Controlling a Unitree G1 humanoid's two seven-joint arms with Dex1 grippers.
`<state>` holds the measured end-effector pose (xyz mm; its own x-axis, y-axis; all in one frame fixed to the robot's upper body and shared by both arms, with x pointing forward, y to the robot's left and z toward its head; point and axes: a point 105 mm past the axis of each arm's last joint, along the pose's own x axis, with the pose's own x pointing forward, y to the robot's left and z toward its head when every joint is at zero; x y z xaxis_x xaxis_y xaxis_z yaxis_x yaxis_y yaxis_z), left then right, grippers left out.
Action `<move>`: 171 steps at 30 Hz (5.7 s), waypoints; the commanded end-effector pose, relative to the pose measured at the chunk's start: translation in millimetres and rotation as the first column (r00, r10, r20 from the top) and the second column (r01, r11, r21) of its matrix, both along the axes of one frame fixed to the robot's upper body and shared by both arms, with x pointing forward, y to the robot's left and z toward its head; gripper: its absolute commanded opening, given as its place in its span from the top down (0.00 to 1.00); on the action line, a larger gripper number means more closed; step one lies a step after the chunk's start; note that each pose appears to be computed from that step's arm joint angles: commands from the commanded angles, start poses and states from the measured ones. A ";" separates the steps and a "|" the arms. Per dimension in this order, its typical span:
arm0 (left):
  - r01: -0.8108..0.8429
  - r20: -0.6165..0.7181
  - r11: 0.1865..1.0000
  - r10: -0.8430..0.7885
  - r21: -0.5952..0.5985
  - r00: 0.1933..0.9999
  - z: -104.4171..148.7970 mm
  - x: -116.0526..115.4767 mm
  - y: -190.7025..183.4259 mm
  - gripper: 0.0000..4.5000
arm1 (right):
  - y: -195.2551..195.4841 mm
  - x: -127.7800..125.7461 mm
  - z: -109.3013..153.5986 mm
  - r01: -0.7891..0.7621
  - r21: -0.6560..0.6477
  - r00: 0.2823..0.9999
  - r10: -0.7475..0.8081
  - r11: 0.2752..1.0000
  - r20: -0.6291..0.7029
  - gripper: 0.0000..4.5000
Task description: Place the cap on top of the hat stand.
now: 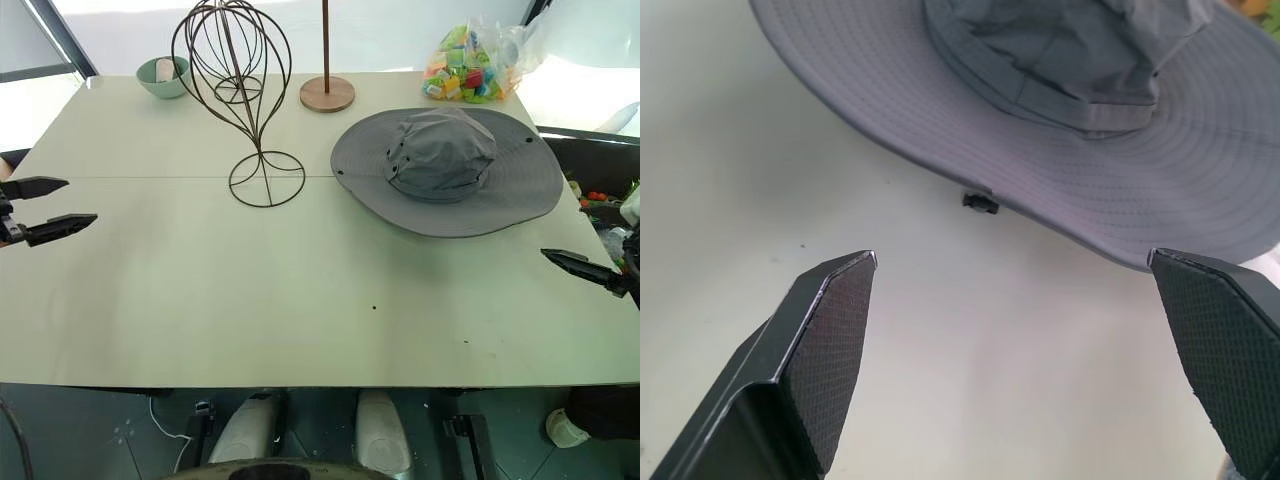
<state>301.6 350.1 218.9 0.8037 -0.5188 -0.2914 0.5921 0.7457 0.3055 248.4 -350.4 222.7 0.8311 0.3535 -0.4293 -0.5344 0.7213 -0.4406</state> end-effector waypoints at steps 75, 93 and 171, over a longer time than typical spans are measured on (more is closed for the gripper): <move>0.466 0.193 0.845 -0.427 -0.263 0.883 46.2 6.3 -183.7 0.00 | 156.2 131.8 57.9 0.070 -0.001 0.877 -0.061 0.998 0.476 0.99; 0.096 0.281 0.943 -0.002 -0.319 0.960 80.2 -44.5 -78.6 0.00 | 313.3 140.6 219.4 -0.165 -0.474 0.387 0.499 0.865 0.776 0.99; 0.019 0.266 0.954 0.064 -0.298 0.962 79.9 -49.6 -53.9 0.00 | 329.4 125.9 81.1 -0.140 -0.773 0.230 0.780 0.619 0.582 0.01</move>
